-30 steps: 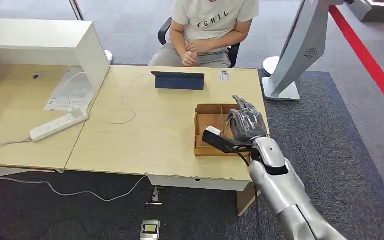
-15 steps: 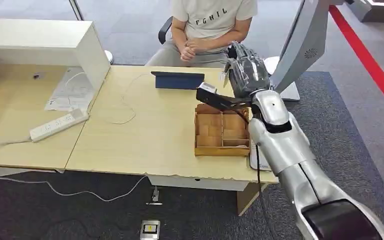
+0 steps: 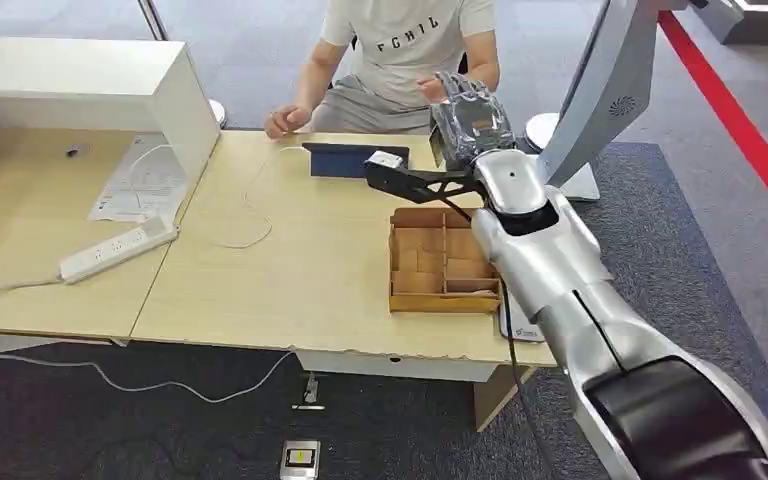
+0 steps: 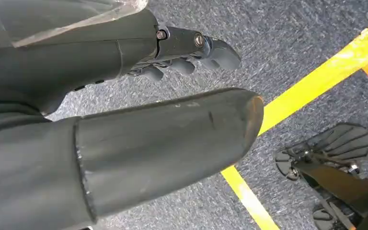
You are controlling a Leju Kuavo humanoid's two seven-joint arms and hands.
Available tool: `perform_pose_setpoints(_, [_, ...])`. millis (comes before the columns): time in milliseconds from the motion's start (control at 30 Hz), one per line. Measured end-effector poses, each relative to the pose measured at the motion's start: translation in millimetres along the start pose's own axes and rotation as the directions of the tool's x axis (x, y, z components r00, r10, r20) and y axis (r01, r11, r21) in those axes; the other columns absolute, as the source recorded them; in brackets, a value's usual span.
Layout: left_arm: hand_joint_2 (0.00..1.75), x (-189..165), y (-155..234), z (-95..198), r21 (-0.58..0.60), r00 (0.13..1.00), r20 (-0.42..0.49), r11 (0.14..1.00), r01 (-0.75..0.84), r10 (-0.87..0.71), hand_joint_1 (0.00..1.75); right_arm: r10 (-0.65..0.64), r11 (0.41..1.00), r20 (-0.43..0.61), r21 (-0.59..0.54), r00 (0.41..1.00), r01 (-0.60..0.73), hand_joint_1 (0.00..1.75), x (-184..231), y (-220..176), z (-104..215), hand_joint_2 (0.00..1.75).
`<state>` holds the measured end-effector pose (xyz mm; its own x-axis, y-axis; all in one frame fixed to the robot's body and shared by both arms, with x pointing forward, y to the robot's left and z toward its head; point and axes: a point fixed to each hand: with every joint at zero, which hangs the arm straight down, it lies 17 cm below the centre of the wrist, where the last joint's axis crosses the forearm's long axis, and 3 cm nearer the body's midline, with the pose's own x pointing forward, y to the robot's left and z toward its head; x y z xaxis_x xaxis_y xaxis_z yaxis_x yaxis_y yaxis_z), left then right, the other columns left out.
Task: Pass the card to the sensor for recognition and then transmit it.
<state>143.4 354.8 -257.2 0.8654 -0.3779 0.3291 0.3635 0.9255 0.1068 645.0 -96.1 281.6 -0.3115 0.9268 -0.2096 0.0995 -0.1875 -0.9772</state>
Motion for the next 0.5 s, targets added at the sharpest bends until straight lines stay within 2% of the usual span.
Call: perform_pose_setpoints(500, [0.00, -11, -17, 1, -0.021, 0.999, -0.027, 0.999, -0.031, 0.030, 0.00, 0.052, 0.995, 0.012, 0.084, 0.999, -0.053, 1.75, 9, 22, 2, 1.75])
